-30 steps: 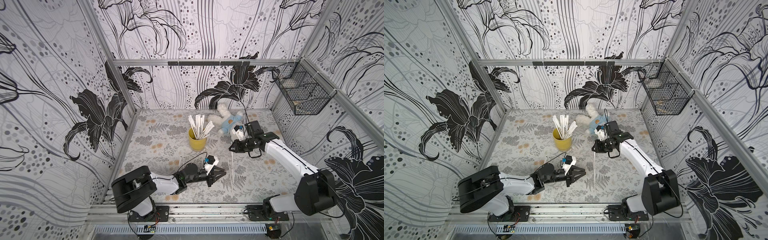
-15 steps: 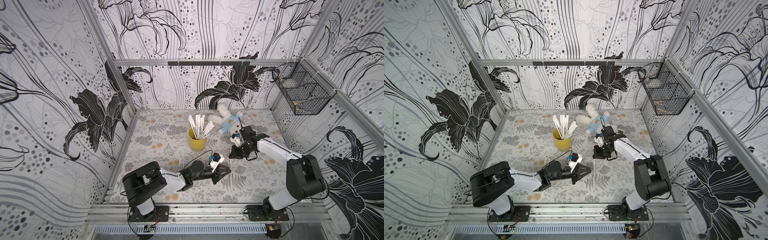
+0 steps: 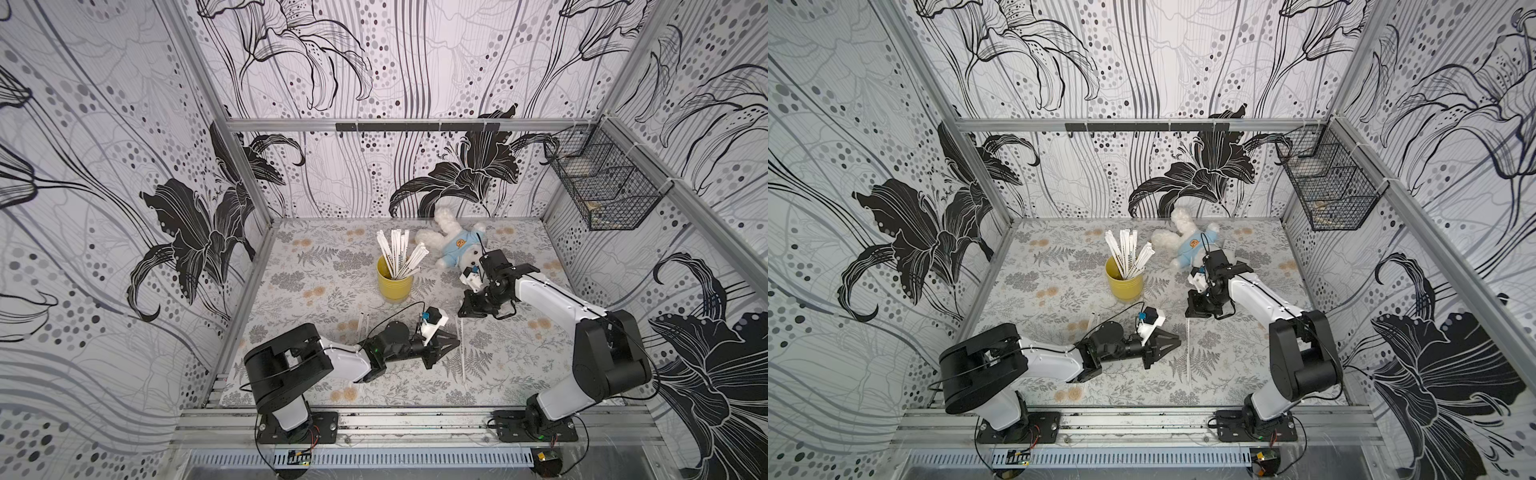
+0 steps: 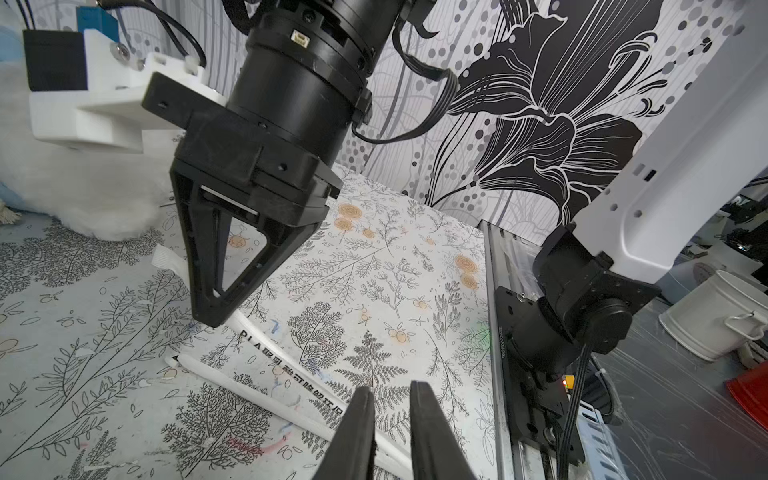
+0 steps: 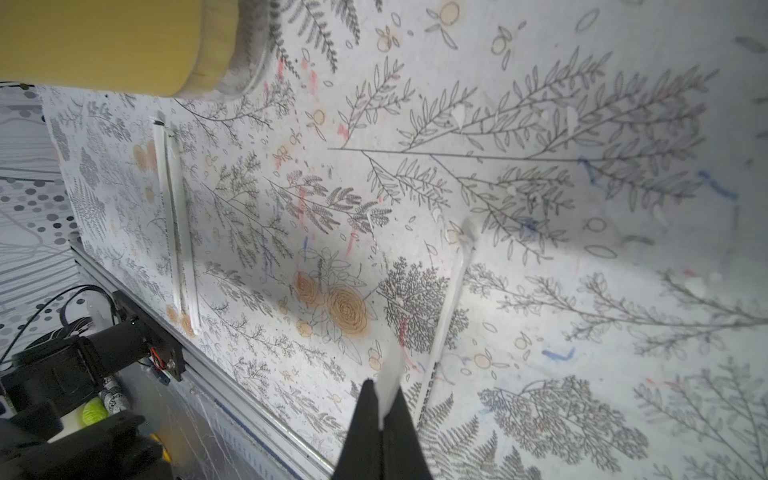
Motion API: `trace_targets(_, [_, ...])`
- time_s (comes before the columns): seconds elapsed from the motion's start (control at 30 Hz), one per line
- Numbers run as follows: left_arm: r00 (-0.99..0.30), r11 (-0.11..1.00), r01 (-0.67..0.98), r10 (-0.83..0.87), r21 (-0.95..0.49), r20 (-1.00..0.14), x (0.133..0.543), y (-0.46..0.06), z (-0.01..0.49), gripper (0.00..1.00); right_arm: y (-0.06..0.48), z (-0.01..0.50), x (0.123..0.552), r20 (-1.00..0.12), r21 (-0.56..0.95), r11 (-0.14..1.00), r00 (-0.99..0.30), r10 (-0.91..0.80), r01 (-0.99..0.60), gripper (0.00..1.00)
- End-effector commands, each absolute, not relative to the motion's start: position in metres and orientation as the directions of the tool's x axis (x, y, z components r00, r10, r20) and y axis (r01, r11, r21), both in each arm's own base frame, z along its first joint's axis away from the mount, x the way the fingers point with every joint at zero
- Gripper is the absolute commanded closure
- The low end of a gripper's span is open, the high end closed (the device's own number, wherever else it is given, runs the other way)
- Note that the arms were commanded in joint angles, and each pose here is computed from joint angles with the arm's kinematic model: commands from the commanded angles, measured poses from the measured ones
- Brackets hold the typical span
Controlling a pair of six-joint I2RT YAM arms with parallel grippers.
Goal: Take the straws out of the storage container
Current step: Place the straw at the center of the board.
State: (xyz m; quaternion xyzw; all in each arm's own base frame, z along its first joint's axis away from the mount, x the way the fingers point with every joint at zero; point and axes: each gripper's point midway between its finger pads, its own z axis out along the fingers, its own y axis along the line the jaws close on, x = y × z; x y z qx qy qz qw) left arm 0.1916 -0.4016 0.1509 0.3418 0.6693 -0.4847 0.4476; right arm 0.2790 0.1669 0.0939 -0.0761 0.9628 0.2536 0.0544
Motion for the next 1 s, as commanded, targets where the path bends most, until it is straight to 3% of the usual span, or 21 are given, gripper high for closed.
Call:
trace_targets(0.0, [-0.326,0.273,0.91,0.002,-0.313,-0.945,0.186,-0.4,0.165,0.78,0.157,0.109,0.275,-0.143,0.444,0.883,-0.984,-0.102,-0.156,1.0])
trace_targets(0.17, [-0.314,0.272,0.915,0.013,-0.298,-0.949,0.185,-0.398,0.165,0.78,0.138,0.089,0.273,-0.074,0.332,0.935,-0.991,-0.11,-0.128,1.0])
trace_targets(0.43, [-0.306,0.275,0.918,0.028,-0.287,-0.952,0.184,-0.396,0.161,0.77,0.146,0.066,0.292,-0.044,0.339,0.934,-0.993,-0.107,-0.115,0.99])
trace_targets(0.73, [-0.345,0.247,0.907,-0.029,-0.341,-0.938,0.19,-0.386,0.163,0.77,0.147,0.052,0.294,-0.002,0.331,0.937,-0.993,-0.116,-0.11,0.91])
trace_targets(0.97, [-0.37,0.218,0.9,-0.075,-0.378,-0.926,0.195,-0.378,0.165,0.77,0.148,0.049,0.294,-0.001,0.34,0.934,-0.993,-0.114,-0.108,0.8])
